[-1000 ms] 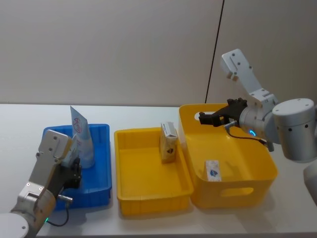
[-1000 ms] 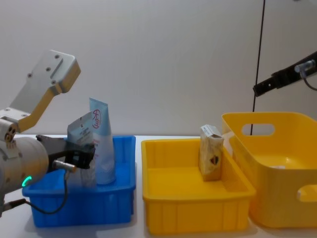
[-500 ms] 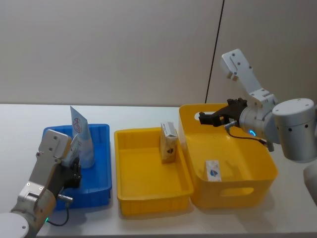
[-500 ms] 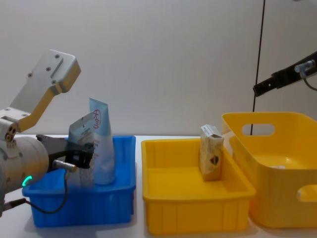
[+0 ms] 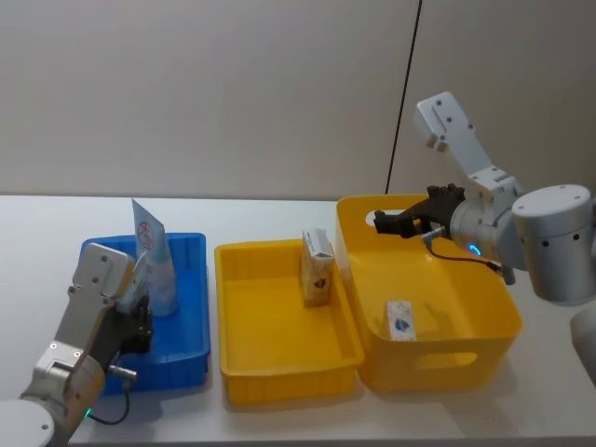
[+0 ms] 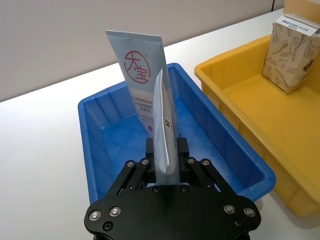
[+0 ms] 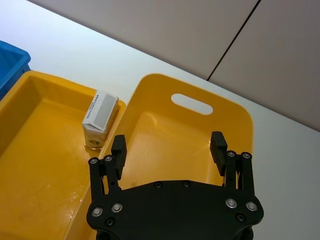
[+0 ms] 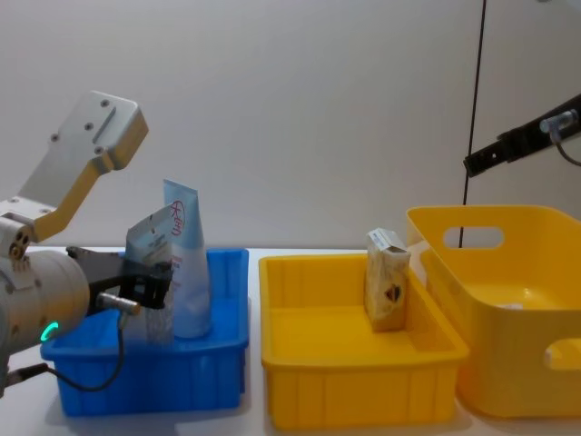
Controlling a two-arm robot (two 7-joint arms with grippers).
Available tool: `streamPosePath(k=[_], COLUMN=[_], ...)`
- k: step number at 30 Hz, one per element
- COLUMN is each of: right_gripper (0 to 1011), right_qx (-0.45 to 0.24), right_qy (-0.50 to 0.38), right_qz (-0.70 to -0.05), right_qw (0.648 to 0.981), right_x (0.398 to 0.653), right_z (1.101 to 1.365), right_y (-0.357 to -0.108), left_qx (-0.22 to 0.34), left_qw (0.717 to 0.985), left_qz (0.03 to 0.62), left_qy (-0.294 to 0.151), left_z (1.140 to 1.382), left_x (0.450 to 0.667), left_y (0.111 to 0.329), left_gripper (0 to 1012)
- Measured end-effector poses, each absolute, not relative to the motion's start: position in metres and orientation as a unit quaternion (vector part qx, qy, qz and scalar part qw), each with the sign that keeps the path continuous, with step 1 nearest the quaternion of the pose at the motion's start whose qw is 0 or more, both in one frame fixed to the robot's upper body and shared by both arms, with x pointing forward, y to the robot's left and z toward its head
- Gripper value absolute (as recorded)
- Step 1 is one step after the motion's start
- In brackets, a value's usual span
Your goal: Bimanual collaborative sorting of washing and personal care products
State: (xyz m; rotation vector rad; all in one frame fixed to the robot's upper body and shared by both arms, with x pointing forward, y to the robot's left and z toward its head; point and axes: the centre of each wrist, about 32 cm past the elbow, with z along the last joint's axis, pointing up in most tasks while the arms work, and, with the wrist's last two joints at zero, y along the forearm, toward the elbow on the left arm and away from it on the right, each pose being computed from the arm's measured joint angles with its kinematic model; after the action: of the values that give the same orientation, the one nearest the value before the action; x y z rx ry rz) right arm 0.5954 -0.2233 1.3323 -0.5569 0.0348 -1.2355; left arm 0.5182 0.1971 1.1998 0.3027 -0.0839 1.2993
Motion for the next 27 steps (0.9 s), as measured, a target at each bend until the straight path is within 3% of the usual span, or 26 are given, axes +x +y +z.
streamPosePath(k=[27], right_gripper=[1003], right_qx=[-0.258], right_qy=[0.016], right_qz=[-0.572], right_qw=[0.779], right_x=[0.5954], right_z=[1.3323], right_y=[-0.2233], left_qx=[0.120], left_qw=[0.782], left_qz=[0.609], left_qy=[-0.055], left_z=[1.2061], left_x=[0.5176], left_y=[0.1998], left_gripper=[213])
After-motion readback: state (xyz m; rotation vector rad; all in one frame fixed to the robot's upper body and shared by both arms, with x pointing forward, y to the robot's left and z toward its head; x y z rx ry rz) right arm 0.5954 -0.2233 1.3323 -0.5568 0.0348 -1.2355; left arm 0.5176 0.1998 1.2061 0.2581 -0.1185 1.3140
